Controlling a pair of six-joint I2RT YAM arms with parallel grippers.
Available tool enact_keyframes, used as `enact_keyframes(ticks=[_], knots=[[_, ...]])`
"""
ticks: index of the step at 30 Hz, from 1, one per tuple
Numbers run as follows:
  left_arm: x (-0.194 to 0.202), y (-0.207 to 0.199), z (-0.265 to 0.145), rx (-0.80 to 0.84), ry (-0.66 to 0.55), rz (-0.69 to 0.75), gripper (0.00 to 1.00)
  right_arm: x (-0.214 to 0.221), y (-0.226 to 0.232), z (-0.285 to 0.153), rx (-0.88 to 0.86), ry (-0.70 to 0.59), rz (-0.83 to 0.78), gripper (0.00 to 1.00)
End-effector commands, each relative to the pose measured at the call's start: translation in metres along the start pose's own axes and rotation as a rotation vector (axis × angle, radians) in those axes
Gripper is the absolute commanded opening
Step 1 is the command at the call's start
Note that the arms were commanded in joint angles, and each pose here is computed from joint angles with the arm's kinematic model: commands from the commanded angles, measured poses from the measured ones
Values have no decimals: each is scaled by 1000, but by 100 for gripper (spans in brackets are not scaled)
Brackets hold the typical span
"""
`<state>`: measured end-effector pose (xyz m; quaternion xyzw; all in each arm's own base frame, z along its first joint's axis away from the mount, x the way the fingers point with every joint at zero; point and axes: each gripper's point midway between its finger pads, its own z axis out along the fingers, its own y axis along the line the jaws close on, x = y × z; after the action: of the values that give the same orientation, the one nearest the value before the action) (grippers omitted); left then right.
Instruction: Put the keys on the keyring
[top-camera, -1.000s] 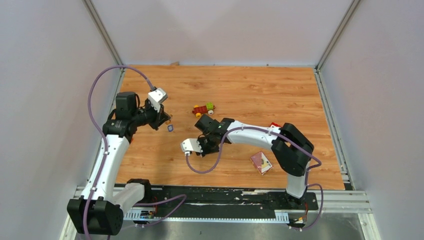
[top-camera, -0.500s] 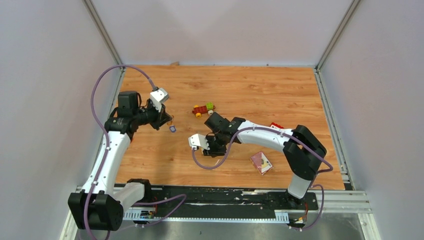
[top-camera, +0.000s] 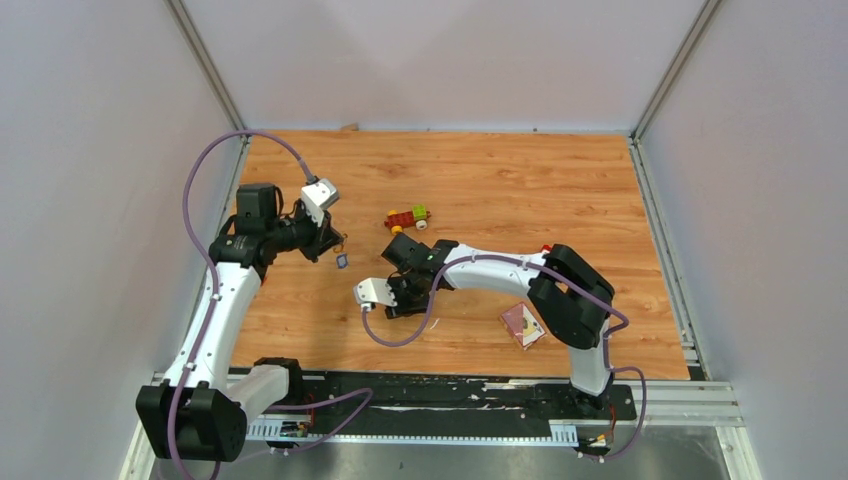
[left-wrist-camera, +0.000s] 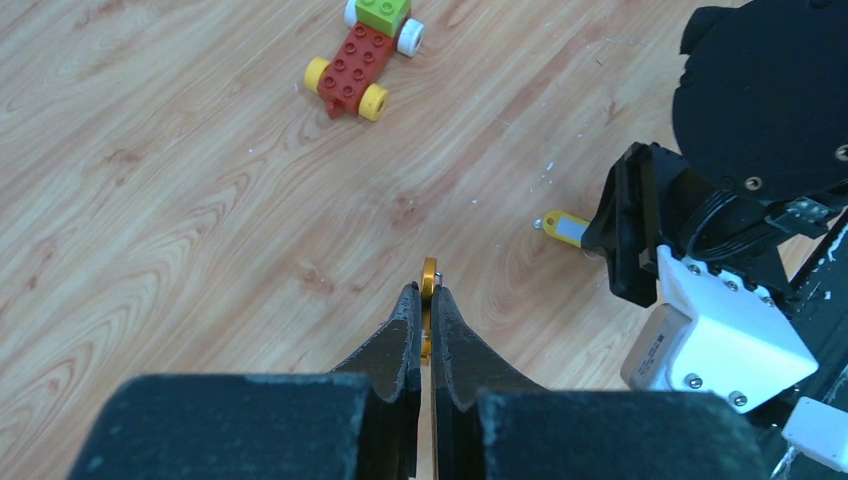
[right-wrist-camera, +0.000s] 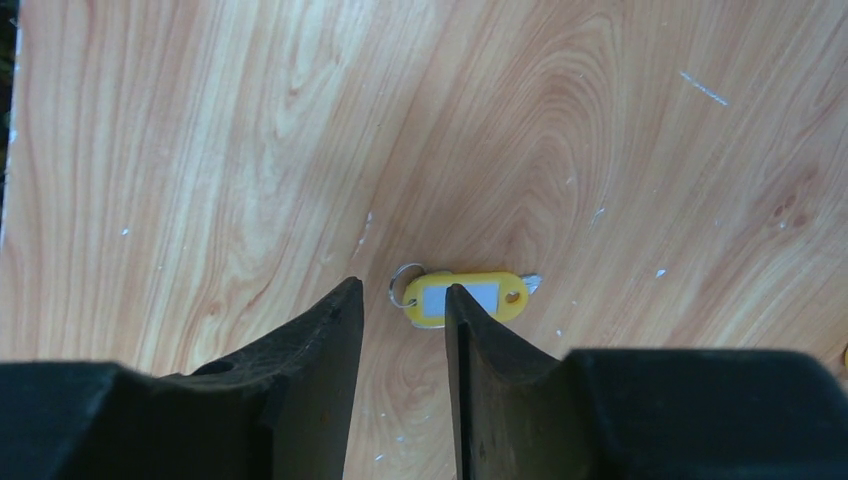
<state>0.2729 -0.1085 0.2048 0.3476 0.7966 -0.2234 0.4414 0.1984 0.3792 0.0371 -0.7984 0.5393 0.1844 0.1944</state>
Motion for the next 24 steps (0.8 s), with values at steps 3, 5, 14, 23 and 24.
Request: enact_keyframes(ticks=[3, 5, 14, 23, 24], knots=[[-10, 0, -6, -5, -32, 37, 0, -7, -14, 5, 23, 7, -55, 35], [-8, -1, -6, -7, -31, 38, 0, -5, -13, 6, 19, 15, -59, 35], [-9, -2, -7, -6, -32, 39, 0, 0, -13, 10, 20, 30, -67, 34], [-8, -3, -8, -5, -32, 43, 0, 5, -11, 15, 7, 47, -71, 27], [-8, -3, -8, -4, -32, 43, 0, 6, -11, 16, 7, 48, -72, 26]])
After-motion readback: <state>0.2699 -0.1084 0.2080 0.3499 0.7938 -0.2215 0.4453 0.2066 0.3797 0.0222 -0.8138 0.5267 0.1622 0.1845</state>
